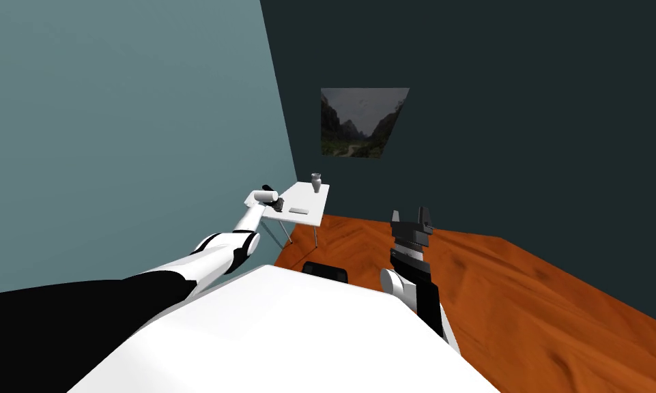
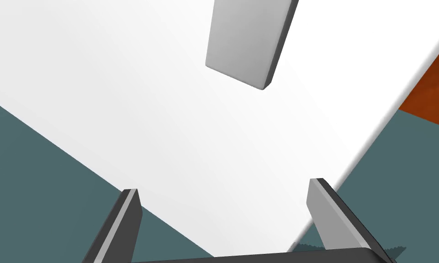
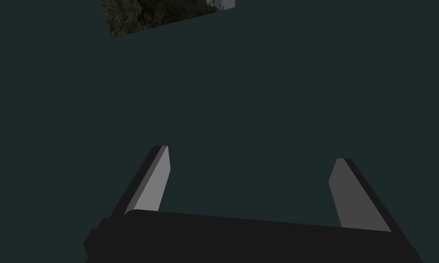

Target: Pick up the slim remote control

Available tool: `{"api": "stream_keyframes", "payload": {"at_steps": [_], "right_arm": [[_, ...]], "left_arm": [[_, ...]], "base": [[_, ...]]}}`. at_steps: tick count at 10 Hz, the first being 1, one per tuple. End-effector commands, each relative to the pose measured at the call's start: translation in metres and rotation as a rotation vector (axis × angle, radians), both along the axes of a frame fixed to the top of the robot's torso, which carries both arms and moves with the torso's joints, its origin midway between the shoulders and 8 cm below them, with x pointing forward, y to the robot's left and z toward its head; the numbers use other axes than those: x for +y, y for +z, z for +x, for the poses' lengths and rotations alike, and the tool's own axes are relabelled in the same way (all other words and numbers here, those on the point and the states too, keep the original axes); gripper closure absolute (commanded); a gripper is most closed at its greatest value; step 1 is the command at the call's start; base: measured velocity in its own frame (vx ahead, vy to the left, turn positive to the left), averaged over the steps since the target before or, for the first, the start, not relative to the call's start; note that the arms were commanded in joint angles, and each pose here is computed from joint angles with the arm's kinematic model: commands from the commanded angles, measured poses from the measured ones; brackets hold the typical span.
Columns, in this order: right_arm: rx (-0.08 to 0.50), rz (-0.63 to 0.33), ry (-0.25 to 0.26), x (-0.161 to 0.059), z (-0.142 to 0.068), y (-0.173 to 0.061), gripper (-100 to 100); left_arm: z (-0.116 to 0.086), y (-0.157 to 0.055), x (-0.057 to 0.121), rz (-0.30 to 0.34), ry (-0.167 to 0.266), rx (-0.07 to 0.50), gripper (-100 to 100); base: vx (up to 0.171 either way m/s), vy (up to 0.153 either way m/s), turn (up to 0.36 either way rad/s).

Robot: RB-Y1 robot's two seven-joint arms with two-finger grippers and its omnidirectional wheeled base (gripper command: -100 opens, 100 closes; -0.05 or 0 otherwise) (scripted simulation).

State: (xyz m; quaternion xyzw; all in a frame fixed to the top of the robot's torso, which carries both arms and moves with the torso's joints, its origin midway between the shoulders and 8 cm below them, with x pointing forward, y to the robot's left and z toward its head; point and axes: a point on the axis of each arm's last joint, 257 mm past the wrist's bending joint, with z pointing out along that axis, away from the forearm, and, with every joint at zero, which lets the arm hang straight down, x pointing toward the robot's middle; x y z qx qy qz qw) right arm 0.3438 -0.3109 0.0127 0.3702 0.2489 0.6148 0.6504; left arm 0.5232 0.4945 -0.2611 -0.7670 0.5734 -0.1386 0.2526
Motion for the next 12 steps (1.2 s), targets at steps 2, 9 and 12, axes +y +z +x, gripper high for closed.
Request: {"api": "stream_keyframes", "payload": {"at_steps": [2, 9, 12], "right_arm": [[0.0, 0.0, 0.0, 0.0, 0.0, 0.0, 0], [0.0, 0.0, 0.0, 0.0, 0.0, 0.0, 0], [0.0, 0.0, 0.0, 0.0, 0.0, 0.0, 0]], "left_arm": [[-0.015, -0.012, -0.001, -0.039, 0.023, 0.081, -100], [-0.054, -0.04, -0.013, -0.157, 0.071, 0.299, -100], [-0.072, -0.049, -0.022, -0.206, 0.084, 0.389, -100]], "base": [[0.045, -0.002, -0.115], [0.05, -0.002, -0.112], [0.053, -0.005, -0.103]]}}
